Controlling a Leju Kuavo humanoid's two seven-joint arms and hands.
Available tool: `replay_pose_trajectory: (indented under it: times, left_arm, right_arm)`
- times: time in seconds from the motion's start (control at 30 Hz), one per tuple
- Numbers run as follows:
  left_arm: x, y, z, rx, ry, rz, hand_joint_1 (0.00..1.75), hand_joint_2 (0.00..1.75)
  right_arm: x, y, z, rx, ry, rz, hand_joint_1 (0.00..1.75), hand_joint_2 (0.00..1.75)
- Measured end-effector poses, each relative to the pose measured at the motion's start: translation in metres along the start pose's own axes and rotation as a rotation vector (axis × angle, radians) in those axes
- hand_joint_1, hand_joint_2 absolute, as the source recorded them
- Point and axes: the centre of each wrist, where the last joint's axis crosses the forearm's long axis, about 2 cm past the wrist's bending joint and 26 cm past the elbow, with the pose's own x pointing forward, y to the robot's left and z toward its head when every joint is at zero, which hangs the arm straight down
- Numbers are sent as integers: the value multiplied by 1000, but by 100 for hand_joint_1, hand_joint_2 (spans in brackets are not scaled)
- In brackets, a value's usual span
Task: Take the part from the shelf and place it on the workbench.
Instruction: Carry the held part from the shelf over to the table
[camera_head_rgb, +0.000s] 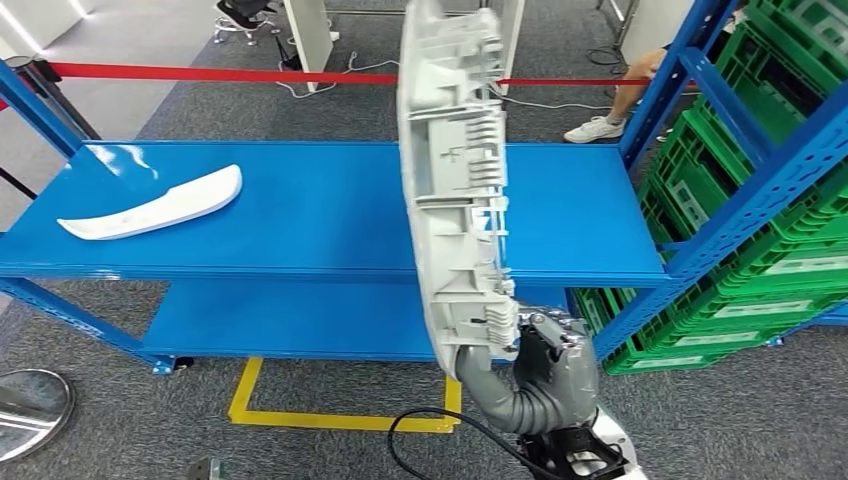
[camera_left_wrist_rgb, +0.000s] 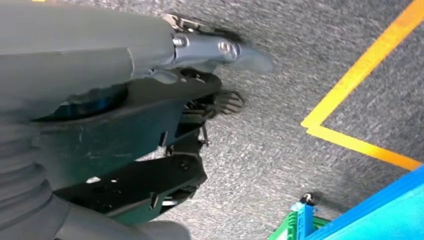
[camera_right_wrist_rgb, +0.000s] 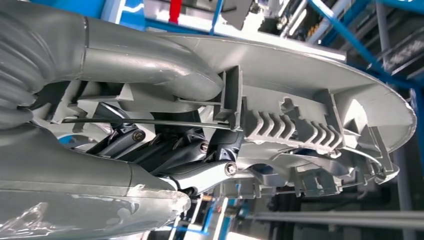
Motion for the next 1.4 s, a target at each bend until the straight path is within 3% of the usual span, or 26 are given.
replay_pose_trajectory:
  times: [1.4]
  left_arm:
    - [-1,-3,0,-8,-1,-8,0,175]
  right_arm:
    - [0,1,1,7,-1,16,175,175]
